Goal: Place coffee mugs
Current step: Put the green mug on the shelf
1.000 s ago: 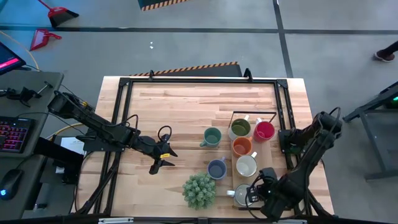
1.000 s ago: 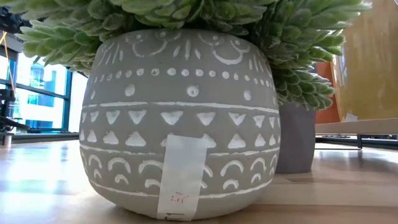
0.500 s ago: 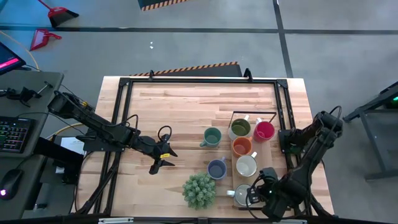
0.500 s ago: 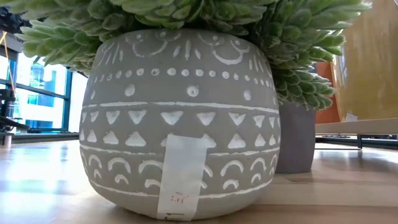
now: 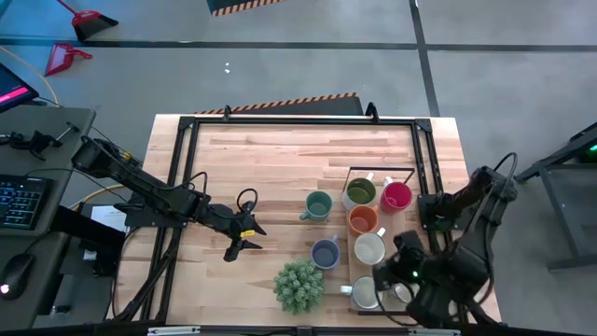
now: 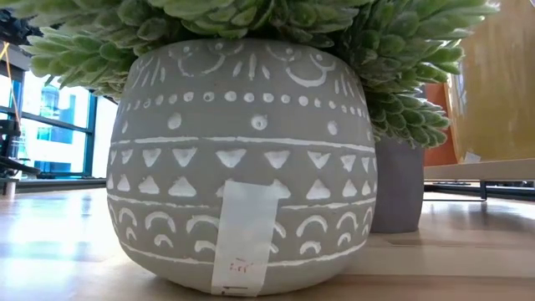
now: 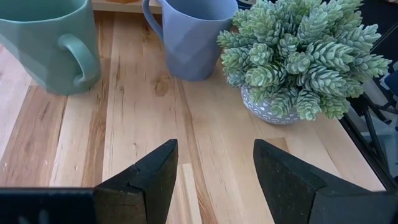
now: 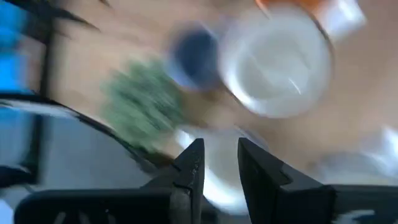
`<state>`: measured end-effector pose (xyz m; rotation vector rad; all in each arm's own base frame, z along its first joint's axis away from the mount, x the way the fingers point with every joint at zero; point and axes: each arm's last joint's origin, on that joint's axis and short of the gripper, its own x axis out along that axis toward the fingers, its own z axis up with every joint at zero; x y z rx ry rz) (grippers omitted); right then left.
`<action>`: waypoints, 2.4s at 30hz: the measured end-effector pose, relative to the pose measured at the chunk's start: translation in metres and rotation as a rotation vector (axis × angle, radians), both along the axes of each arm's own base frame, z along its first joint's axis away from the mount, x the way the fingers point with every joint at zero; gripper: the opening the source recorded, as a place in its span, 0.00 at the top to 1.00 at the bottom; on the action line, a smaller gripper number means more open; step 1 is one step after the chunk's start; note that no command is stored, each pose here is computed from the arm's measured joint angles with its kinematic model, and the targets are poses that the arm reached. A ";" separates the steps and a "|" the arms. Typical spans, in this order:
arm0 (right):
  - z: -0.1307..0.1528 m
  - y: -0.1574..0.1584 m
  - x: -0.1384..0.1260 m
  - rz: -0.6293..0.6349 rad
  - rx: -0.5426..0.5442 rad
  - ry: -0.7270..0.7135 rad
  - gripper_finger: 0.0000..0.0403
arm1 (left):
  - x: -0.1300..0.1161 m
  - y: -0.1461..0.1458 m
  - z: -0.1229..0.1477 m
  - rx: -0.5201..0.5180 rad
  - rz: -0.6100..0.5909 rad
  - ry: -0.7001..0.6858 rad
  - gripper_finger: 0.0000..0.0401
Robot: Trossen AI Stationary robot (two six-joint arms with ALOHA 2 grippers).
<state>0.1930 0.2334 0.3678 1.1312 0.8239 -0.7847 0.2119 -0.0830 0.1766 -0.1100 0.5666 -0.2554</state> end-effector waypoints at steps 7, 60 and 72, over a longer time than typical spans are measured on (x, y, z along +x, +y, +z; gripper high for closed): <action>0.009 -0.032 0.040 0.034 -0.219 -0.091 0.81 | 0.000 0.000 0.000 -0.007 0.005 0.002 0.51; -0.045 -0.209 0.225 0.431 -0.454 -0.085 0.90 | -0.131 0.030 0.025 0.085 0.053 -0.290 0.51; -0.046 -0.228 0.229 0.540 -0.380 -0.129 0.71 | -0.129 0.028 0.033 0.018 0.062 -0.380 0.51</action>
